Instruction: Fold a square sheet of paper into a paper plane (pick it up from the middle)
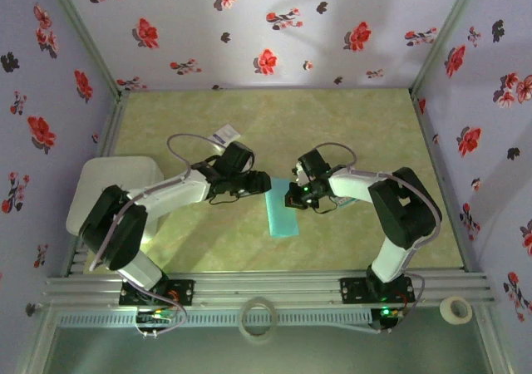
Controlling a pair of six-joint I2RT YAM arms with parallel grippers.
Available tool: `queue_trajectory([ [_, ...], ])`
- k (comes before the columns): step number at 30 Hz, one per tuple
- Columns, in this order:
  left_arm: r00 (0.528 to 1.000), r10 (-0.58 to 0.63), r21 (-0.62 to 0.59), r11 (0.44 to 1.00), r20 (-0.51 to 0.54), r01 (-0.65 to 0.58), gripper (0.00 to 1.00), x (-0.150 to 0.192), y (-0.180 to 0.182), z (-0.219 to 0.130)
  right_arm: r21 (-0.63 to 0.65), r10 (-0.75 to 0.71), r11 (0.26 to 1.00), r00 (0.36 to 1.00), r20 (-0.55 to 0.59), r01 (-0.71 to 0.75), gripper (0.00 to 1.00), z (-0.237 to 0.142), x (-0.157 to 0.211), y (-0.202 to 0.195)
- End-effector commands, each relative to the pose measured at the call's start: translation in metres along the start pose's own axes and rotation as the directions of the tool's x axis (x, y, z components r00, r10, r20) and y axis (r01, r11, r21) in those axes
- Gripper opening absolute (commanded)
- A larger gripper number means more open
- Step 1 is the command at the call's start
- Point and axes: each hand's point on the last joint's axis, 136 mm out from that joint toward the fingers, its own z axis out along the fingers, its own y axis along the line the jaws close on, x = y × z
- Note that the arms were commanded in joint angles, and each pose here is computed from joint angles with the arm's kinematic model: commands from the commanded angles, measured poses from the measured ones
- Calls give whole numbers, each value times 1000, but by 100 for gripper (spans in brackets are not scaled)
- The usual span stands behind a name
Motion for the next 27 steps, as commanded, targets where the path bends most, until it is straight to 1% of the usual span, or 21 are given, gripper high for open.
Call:
queue_trajectory([
  [1, 1000, 6, 75, 997, -8, -5, 40, 1, -4, 2, 143, 59, 989, 995, -76, -48, 1, 9, 22, -39],
  [5, 999, 5, 193, 981, -36, 2, 23, 3, -20, 9, 153, 67, 987, 995, -74, -55, 0, 8, 23, -41],
  [8, 998, -13, 254, 967, -56, 26, 12, 6, -25, 16, 155, 71, 986, 995, -73, -59, 0, 8, 23, -42],
  [11, 997, -25, 274, 961, -75, 44, 6, 10, -23, 22, 154, 71, 986, 995, -71, -59, 0, 8, 23, -42],
  [16, 993, -29, 260, 964, -117, 58, 3, 20, -13, 36, 155, 70, 986, 995, -70, -58, 0, 7, 23, -42],
  [22, 987, -34, 297, 952, -156, 80, 2, 26, -16, 48, 156, 74, 986, 995, -68, -63, 0, 7, 23, -42],
  [27, 982, -41, 273, 958, -184, 91, 1, 34, -6, 58, 155, 76, 986, 995, -69, -65, 0, 7, 23, -42],
])
